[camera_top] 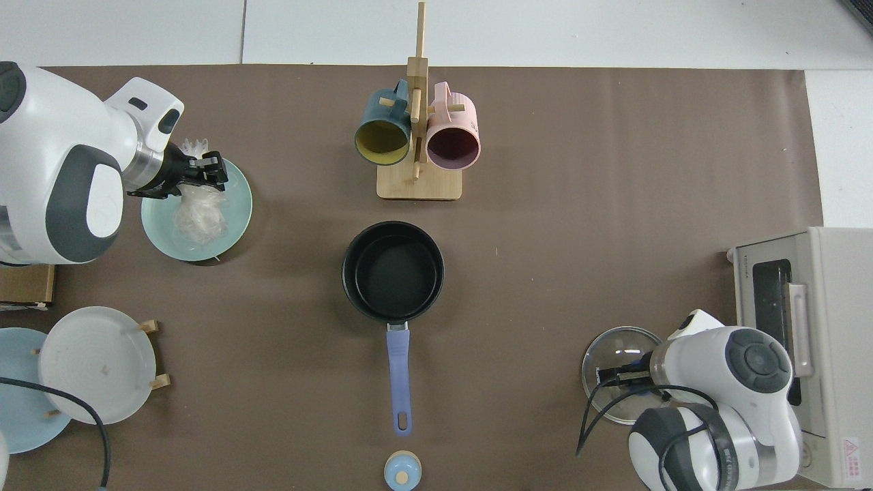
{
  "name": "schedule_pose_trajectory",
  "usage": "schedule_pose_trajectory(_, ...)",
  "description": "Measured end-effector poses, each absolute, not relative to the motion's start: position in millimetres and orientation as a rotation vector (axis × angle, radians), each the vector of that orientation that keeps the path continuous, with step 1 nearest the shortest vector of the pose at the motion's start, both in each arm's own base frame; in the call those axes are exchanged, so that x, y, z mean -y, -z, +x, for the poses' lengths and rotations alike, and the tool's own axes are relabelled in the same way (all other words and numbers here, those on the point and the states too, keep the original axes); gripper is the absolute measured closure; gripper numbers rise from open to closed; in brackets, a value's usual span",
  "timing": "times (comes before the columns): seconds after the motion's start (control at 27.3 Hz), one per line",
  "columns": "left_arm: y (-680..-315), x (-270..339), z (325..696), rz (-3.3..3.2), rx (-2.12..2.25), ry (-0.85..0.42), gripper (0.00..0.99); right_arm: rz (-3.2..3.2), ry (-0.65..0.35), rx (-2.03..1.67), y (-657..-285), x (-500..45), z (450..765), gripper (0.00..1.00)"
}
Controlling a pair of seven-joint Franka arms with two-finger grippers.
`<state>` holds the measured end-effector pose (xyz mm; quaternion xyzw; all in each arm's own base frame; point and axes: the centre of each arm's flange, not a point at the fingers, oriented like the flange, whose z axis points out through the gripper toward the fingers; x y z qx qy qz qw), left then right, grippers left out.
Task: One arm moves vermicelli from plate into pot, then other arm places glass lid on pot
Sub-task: 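Grasp the white vermicelli on the blue plate with the left gripper and lift, then carry the vermicelli over the black saucepan with the left gripper and release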
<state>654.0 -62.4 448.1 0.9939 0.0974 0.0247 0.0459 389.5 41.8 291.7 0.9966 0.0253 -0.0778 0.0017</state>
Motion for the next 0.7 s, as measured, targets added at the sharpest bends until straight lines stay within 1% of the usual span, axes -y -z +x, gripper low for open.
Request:
schedule_pose_trajectory(0.04,-457.8,76.6,648.5,3.029,-0.300,-0.072,0.586,3.128,0.242,-0.080,-292.1,-42.0,389.7,0.02)
schedule_pose_trajectory(0.11,-471.5,107.8,637.9,3.017,-0.295,-0.070,0.586,3.129,0.232,-0.081,-294.7,-42.2,390.1,0.08)
schedule_pose_trajectory(0.15,-475.3,123.7,632.8,3.011,-0.287,-0.067,0.586,3.130,0.227,-0.080,-295.9,-42.1,390.2,0.18)
schedule_pose_trajectory(0.29,-476.3,191.7,608.2,2.993,-0.218,-0.036,0.586,3.132,0.212,-0.077,-299.7,-41.2,390.5,0.37)
schedule_pose_trajectory(0.33,-473.8,207.3,601.5,2.989,-0.198,-0.030,0.586,3.132,0.214,-0.077,-299.1,-41.1,390.0,0.46)
schedule_pose_trajectory(0.37,-470.6,222.0,594.6,2.983,-0.181,-0.029,0.586,3.131,0.219,-0.077,-298.0,-40.9,389.4,0.51)
schedule_pose_trajectory(0.44,-462.2,249.5,580.3,2.969,-0.155,-0.041,0.586,3.131,0.219,-0.077,-297.5,-40.9,389.2,0.56)
schedule_pose_trajectory(0.59,-443.5,288.2,554.8,2.945,-0.122,-0.060,0.586,3.132,0.217,-0.077,-298.1,-41.0,389.6,0.56)
schedule_pose_trajectory(0.7,-430.2,297.2,545.4,2.944,-0.109,-0.052,0.586,3.132,0.210,-0.077,-301.6,-41.3,392.6,0.56)
